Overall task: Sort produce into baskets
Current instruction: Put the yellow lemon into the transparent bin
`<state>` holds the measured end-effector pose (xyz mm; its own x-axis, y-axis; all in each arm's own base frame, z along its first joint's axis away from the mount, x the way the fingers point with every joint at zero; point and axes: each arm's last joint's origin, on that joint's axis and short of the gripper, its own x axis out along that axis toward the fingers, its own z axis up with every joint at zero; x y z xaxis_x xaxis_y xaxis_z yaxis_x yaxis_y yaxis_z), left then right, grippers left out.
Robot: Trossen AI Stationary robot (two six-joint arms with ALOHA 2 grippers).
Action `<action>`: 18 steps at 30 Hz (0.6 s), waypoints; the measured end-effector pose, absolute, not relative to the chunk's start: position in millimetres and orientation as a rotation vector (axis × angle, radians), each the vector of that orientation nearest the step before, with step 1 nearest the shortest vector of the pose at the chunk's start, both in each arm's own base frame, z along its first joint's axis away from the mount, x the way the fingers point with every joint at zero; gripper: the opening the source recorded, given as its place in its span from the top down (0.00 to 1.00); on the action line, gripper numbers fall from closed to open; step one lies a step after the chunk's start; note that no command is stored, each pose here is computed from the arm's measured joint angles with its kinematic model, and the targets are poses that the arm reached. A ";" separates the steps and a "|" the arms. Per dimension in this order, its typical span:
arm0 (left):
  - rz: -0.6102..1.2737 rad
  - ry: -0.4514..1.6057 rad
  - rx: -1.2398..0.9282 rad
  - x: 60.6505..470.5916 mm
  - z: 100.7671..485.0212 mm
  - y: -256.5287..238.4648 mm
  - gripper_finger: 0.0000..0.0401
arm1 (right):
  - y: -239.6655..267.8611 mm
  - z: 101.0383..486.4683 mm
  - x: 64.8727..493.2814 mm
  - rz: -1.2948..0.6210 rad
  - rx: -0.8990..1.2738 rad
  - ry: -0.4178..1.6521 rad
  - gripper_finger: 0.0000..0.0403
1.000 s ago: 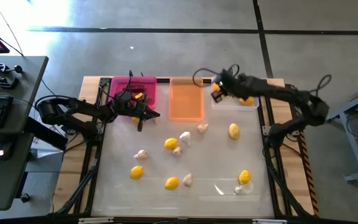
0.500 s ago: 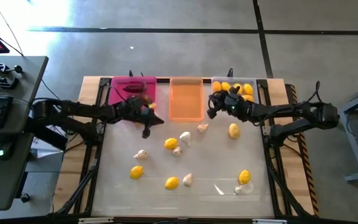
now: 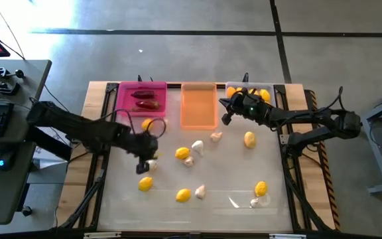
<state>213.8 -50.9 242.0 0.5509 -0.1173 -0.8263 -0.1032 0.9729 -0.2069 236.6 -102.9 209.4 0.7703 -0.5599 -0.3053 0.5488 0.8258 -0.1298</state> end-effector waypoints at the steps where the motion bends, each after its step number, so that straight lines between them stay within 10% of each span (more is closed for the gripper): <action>1: -0.007 1.013 -0.270 211.0 245.5 -57.3 0.99 | -102.9 209.4 236.6 -0.601 -0.034 0.342 0.96; 18: 0.172 1.240 -0.578 177.7 243.0 -122.9 0.66 | -102.8 204.4 234.8 -0.601 -0.021 0.396 0.96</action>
<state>177.7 -122.9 243.0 0.3333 -0.1828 -0.9249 -0.4276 0.8450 -0.3211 234.8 -102.8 204.4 0.7521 -0.5546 -0.3562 0.5465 0.8268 -0.1332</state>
